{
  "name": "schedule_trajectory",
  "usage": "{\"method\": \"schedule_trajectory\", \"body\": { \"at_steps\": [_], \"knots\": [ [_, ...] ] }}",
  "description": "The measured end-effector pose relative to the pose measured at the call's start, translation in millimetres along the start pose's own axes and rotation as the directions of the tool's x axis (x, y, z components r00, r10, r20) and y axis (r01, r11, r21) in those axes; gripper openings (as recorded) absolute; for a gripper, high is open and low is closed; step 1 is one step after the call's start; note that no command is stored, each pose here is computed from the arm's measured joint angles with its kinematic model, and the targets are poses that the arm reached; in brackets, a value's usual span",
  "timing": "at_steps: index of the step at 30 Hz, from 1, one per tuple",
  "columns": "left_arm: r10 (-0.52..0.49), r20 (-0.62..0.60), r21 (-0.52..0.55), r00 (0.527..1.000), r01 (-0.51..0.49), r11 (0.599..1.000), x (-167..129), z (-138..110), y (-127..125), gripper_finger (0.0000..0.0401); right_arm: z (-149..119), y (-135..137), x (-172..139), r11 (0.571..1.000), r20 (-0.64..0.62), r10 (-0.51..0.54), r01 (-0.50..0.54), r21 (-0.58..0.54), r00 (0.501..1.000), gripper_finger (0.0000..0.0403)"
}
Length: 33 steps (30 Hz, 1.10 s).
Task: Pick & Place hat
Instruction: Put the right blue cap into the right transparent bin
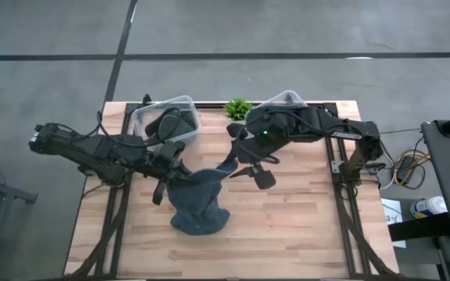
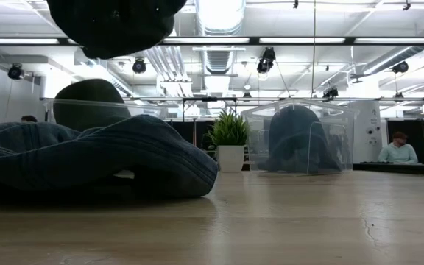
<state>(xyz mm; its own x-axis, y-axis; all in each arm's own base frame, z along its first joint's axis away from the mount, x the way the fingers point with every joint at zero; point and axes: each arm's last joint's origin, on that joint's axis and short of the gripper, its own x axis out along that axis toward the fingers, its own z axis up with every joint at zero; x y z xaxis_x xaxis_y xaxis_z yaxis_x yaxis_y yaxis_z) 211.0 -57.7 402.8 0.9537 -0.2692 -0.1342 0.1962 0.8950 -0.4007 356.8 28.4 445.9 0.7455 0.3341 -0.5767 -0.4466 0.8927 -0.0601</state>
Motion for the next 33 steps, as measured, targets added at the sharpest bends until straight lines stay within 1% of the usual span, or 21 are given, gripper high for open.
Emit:
{"method": "schedule_trajectory", "body": {
  "at_steps": [3,5,9,13,14,17,24,28,33],
  "knots": [
    [-0.002,-0.007,0.006,1.000,0.002,1.000,0,-1,0,0.0005,2,-1,3,1.000,-0.050,0.016,-0.015,0.009,0.999,0.0164],
    [-0.004,-0.009,0.010,1.000,0.004,1.000,0,-1,0,0.0005,4,-2,3,1.000,-0.057,0.019,-0.019,-0.003,0.998,0.0143],
    [-0.008,-0.011,0.013,1.000,0.008,1.000,0,-1,0,0.0005,9,-2,1,0.999,-0.063,0.044,-0.045,-0.011,0.997,0.0090],
    [-0.006,-0.010,0.019,1.000,0.006,1.000,0,-1,0,0.0005,9,-1,0,0.997,-0.064,0.061,-0.063,-0.038,0.996,0.0027],
    [-0.002,-0.009,0.019,1.000,0.003,1.000,0,-1,0,0.0005,9,0,-1,0.997,-0.063,0.062,-0.064,-0.042,0.996,0.0019],
    [0.013,-0.004,0.018,1.000,-0.013,1.000,0,0,1,0.0019,8,0,-1,0.997,-0.064,0.060,-0.062,-0.039,0.996,0.0014],
    [0.087,0.019,-0.007,0.996,-0.087,0.996,1,-1,3,0.0086,6,-1,-3,0.999,-0.087,0.044,-0.046,-0.012,0.995,0.0011],
    [0.127,0.038,-0.001,0.991,-0.127,0.992,0,0,4,0.0122,3,-2,-5,0.997,-0.116,0.044,-0.035,0.072,0.992,0.0010],
    [0.257,0.119,0.053,0.959,-0.264,0.963,-3,6,6,0.0155,-3,0,-11,0.994,-0.188,0.015,0.006,0.112,0.982,0.0010]
  ]
}}
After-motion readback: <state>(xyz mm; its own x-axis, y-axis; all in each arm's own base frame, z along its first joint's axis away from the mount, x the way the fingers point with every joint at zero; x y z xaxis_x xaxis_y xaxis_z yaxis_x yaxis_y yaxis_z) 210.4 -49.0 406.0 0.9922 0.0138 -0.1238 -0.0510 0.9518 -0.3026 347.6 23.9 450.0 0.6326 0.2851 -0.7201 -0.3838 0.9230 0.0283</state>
